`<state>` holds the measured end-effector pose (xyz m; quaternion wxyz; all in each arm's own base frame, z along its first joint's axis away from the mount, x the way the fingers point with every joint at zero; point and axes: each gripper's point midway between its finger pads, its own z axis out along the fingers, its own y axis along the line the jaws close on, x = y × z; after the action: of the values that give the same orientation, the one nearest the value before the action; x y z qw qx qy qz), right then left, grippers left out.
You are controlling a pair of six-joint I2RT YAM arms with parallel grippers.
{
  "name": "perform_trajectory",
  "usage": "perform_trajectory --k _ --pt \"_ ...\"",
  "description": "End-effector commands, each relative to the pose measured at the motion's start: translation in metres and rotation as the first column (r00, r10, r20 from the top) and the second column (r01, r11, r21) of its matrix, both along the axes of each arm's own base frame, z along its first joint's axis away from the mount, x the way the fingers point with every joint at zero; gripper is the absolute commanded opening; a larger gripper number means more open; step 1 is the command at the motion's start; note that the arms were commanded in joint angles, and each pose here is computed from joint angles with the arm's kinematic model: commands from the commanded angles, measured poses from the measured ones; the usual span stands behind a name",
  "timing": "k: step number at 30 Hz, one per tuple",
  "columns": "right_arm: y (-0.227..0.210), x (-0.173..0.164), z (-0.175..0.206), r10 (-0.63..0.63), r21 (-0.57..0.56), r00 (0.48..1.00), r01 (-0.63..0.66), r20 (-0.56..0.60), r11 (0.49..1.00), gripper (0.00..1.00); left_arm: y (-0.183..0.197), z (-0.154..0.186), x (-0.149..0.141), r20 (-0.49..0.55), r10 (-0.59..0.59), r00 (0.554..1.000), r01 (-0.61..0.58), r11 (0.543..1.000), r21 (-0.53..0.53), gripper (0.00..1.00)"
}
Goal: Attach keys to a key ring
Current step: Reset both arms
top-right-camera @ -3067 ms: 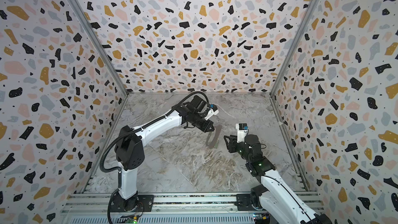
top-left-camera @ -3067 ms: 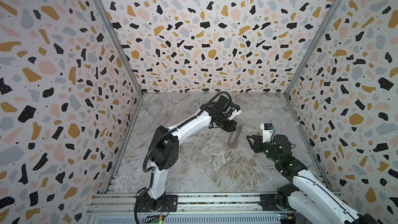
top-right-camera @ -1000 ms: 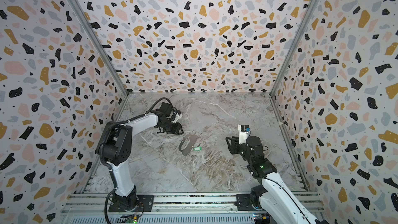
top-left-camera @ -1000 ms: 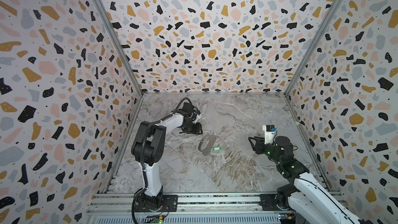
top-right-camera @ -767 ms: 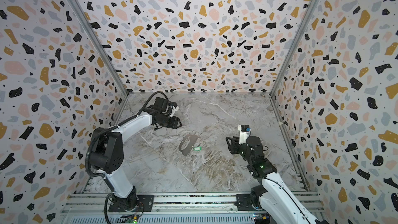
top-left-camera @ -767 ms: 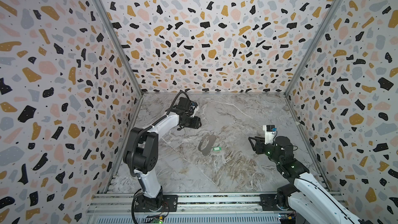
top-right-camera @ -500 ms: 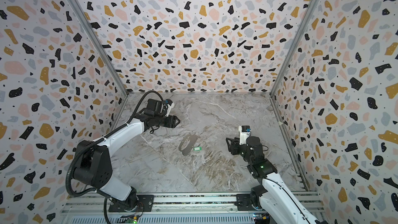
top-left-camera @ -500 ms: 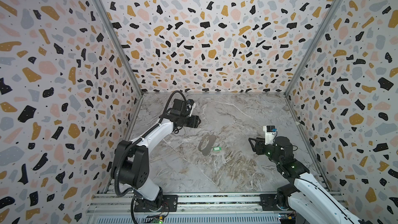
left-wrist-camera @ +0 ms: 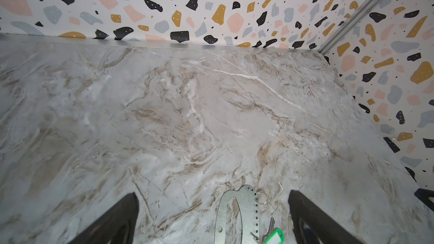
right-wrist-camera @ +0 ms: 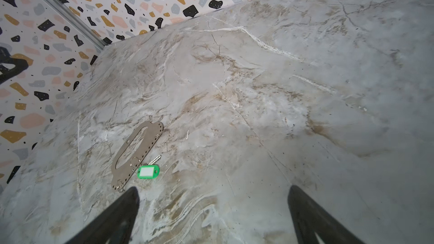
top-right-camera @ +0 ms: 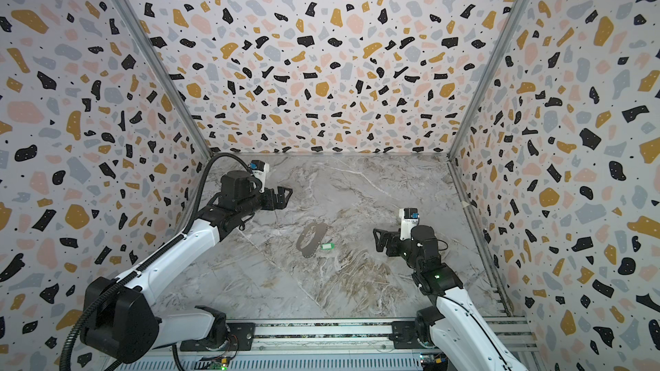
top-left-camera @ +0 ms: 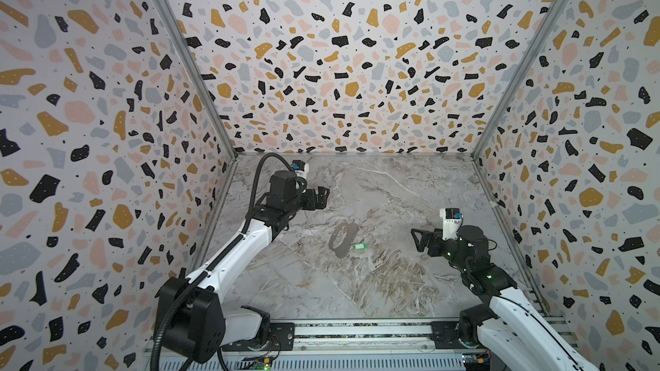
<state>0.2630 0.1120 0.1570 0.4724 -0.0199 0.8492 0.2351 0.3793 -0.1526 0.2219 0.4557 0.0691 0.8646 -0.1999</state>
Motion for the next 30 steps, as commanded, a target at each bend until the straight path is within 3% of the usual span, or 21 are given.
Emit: perform_trajectory --k 1,8,15,17,23,30 --pt "-0.006 0.006 0.023 -0.037 0.024 0.998 0.036 0.043 0.999 0.99 0.019 0.02 0.003 0.077 0.09 0.993 -0.092 0.996 0.017 0.99" --pt "-0.025 0.015 0.025 -0.126 -0.021 0.991 0.127 0.04 0.992 0.99 0.064 0.021 -0.016 0.213 0.266 0.94 -0.284 0.957 0.059 1.0" --pt "-0.059 0.026 0.033 -0.288 -0.111 0.952 0.299 0.106 0.948 0.99 0.137 -0.003 -0.042 0.352 0.495 0.795 -0.572 0.804 0.163 0.99" --pt "-0.067 0.03 0.032 -0.322 -0.14 0.939 0.337 0.119 0.931 0.99 0.15 -0.019 -0.044 0.351 0.52 0.779 -0.6 0.78 0.176 0.99" --pt "-0.085 0.038 0.035 -0.372 -0.215 0.906 0.411 0.201 0.886 0.99 0.169 -0.05 -0.035 0.34 0.516 0.786 -0.581 0.805 0.121 0.99" --pt "-0.098 0.034 0.032 -0.382 -0.202 0.844 0.477 0.376 0.856 0.99 0.179 -0.06 -0.038 0.413 0.517 0.75 -0.605 0.789 0.11 1.0"
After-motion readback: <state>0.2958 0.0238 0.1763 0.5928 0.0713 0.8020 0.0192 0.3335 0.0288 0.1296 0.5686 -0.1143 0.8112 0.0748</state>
